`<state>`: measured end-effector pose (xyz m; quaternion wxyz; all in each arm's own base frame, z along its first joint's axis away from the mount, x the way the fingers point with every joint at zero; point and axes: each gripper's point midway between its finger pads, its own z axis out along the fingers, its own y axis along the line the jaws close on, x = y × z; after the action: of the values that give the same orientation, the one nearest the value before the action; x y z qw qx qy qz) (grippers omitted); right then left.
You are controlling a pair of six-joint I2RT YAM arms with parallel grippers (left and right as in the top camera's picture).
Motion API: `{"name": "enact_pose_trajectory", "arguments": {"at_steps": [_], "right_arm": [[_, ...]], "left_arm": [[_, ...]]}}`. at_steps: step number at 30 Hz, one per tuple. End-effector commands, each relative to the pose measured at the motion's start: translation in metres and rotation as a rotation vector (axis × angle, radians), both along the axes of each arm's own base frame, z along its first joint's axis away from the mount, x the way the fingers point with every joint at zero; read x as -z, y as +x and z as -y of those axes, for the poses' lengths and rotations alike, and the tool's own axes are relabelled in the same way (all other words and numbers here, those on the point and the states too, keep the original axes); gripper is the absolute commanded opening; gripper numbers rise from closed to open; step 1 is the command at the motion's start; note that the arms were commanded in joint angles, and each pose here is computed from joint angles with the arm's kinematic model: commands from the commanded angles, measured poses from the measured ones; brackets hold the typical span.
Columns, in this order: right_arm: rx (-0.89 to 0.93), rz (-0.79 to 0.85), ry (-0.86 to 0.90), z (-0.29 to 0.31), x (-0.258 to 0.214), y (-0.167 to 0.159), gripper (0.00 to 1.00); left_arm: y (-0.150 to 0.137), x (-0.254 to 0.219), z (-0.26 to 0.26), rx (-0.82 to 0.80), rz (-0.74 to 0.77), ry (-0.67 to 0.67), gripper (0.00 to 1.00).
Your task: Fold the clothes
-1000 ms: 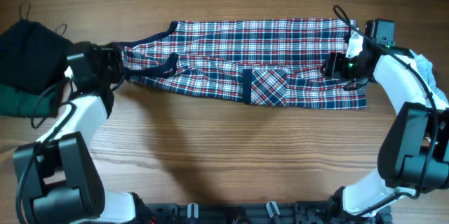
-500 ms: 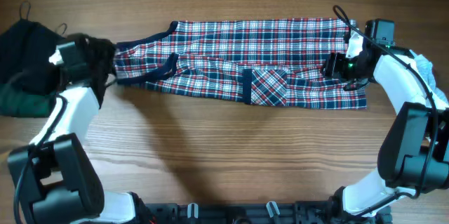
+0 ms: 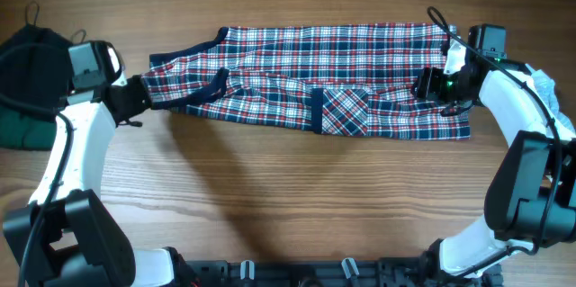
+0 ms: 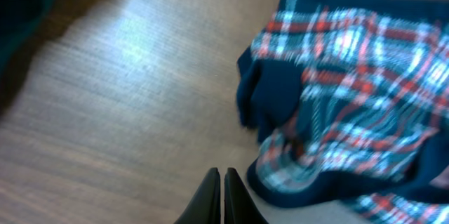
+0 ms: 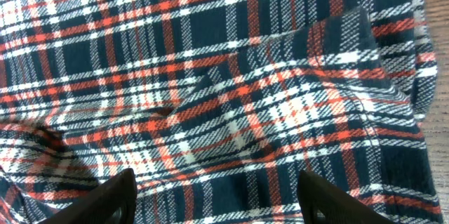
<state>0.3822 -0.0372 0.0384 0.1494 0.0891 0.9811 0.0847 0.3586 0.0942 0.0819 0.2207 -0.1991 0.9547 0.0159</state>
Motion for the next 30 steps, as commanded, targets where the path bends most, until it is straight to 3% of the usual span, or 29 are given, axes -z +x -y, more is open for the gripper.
{"name": "enact_pose_trajectory", "arguments": {"at_steps": [1,11,17,21,24,30], "right_arm": [[-0.015,0.025,0.011,-0.006,-0.008,0.004,0.74],[-0.026,0.019,0.009,-0.006,-0.007,0.002,0.74],[-0.037,0.025,0.005,-0.006,-0.007,0.003,0.74],[-0.037,0.026,0.005,-0.006,-0.007,0.004,0.74],[-0.037,0.024,0.005,-0.006,-0.007,0.003,0.74],[-0.038,0.021,0.006,-0.007,-0.007,0.002,0.74]], "left_arm": [[-0.012,-0.002,-0.006,0.065,-0.062,0.093,0.04],[0.000,0.063,0.016,0.143,-0.191,0.112,0.04],[0.006,0.062,0.020,0.153,-0.162,0.095,0.04],[0.025,0.027,0.042,0.191,-0.005,-0.015,0.04],[0.045,-0.012,0.045,0.204,0.153,-0.005,0.04],[0.075,-0.038,0.063,0.283,0.327,-0.076,0.09]]}}
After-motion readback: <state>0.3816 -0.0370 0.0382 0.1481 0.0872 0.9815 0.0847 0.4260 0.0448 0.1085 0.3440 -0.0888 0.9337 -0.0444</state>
